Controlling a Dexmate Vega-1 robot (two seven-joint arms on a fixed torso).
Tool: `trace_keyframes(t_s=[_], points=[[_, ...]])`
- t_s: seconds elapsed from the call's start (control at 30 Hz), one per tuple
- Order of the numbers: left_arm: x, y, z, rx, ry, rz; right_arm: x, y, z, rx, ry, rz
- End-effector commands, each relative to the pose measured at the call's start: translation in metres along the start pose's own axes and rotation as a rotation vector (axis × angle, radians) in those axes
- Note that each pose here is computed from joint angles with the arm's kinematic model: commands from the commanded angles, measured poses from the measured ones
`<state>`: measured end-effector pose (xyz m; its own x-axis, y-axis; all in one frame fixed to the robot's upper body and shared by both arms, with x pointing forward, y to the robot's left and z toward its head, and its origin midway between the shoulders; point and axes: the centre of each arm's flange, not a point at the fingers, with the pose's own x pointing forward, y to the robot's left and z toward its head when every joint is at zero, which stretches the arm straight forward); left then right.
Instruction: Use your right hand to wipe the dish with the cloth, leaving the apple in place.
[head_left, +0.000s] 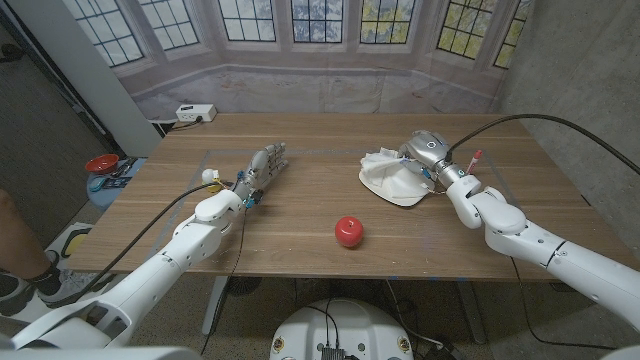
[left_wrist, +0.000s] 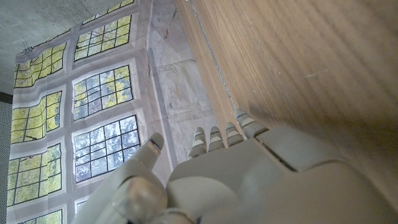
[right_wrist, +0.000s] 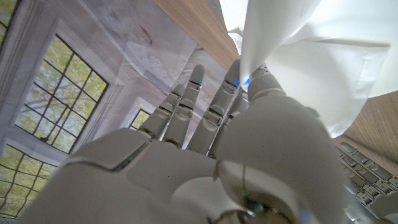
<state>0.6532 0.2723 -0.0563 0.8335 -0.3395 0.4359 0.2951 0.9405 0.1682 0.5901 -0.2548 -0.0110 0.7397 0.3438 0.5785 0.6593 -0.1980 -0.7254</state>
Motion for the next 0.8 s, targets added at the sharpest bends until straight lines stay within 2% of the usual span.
trace_keyframes(t_s=[0.03,0.43,0.8], points=[[0.0009,-0.0020,-0.0009,-0.001,0.005,-0.006,-0.0069,0.0131,-0.0074,0.005,0.037,0.042],[0.0002,-0.0021,-0.0021,-0.002,0.009,-0.003,-0.0095,0.0153,-0.0070,0.010,0.048,0.061],[0.0022,-0.0019,-0.0037,-0.009,0.006,-0.002,-0.0052,0.0121,0.0019,0.019,0.052,0.079]])
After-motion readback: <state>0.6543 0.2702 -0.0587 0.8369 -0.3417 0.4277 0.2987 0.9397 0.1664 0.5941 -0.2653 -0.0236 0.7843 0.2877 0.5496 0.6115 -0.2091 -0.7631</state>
